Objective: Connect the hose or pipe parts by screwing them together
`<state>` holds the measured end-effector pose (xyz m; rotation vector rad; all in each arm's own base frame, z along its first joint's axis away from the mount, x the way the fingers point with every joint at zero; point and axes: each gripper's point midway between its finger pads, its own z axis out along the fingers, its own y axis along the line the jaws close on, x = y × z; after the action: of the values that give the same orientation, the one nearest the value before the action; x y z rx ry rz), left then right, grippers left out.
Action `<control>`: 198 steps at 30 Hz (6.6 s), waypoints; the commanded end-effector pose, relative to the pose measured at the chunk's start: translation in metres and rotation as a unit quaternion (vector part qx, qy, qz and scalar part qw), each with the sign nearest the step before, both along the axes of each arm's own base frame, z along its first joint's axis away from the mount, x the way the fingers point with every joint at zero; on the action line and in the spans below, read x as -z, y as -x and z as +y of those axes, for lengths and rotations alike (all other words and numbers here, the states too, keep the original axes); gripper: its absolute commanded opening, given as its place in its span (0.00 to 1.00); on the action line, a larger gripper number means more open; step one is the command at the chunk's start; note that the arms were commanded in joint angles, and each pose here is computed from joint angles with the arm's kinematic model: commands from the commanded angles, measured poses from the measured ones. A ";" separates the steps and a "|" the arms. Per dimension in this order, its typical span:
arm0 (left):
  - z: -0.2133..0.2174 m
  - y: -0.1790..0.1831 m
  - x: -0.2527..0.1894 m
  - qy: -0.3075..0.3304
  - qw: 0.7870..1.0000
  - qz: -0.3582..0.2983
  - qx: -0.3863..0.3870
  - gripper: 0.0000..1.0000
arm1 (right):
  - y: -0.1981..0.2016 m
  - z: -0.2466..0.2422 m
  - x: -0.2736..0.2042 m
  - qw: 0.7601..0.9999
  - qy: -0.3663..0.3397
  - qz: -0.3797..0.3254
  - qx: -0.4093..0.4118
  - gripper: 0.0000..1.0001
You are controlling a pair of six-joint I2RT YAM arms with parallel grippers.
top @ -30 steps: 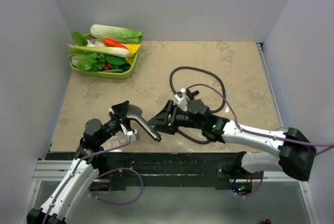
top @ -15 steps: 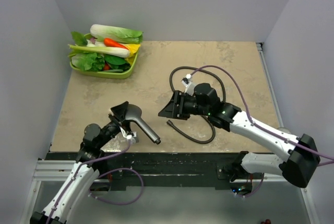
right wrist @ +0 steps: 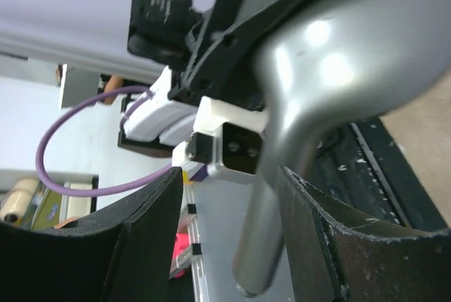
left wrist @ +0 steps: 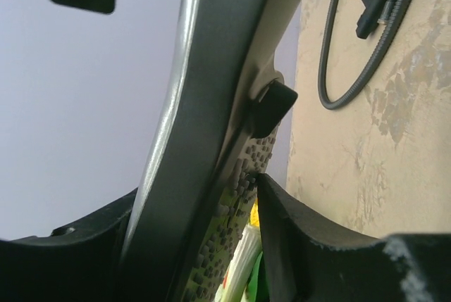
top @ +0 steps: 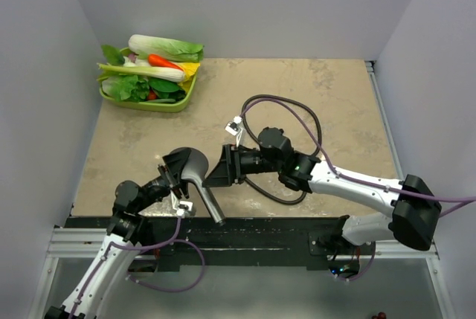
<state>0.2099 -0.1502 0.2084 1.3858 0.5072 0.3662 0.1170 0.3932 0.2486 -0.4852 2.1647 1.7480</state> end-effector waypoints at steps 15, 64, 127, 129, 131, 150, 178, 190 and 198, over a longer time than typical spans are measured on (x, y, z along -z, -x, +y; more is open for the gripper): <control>0.002 -0.002 -0.032 0.017 0.999 -0.034 -0.010 0.00 | 0.013 0.005 0.033 0.985 0.135 -0.103 0.012 0.63; -0.015 0.019 -0.019 -0.035 0.997 0.006 0.061 0.68 | 0.023 0.002 -0.024 0.993 -0.105 -0.057 -0.015 0.00; 0.014 -0.011 0.014 0.071 0.975 0.201 -0.056 0.00 | -0.072 -0.129 0.029 0.950 0.193 -0.115 0.218 0.98; 0.014 -0.010 0.023 0.066 0.977 0.196 -0.053 0.00 | -0.079 -0.142 0.053 0.933 0.244 -0.105 0.245 0.95; 0.015 -0.012 0.027 0.063 0.979 0.186 -0.056 0.00 | -0.079 -0.154 0.080 0.919 0.284 -0.077 0.262 0.93; 0.069 -0.063 0.063 0.086 0.965 0.184 -0.164 0.00 | -0.123 -0.122 0.168 0.900 0.360 -0.124 0.214 0.74; 0.055 -0.074 0.068 0.032 0.979 0.166 -0.113 0.00 | -0.120 -0.096 0.222 0.854 0.421 -0.256 0.166 0.61; 0.053 -0.080 0.066 0.029 0.978 0.176 -0.108 0.00 | -0.112 -0.093 0.235 0.868 0.394 -0.259 0.155 0.27; 0.054 -0.088 0.071 0.014 0.976 0.184 -0.112 0.00 | -0.083 -0.103 0.212 0.899 0.337 -0.236 0.151 0.00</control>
<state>0.2837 -0.0915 0.0983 1.3771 1.1265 0.2044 0.2175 0.2950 0.0199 -0.6352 2.2640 0.4868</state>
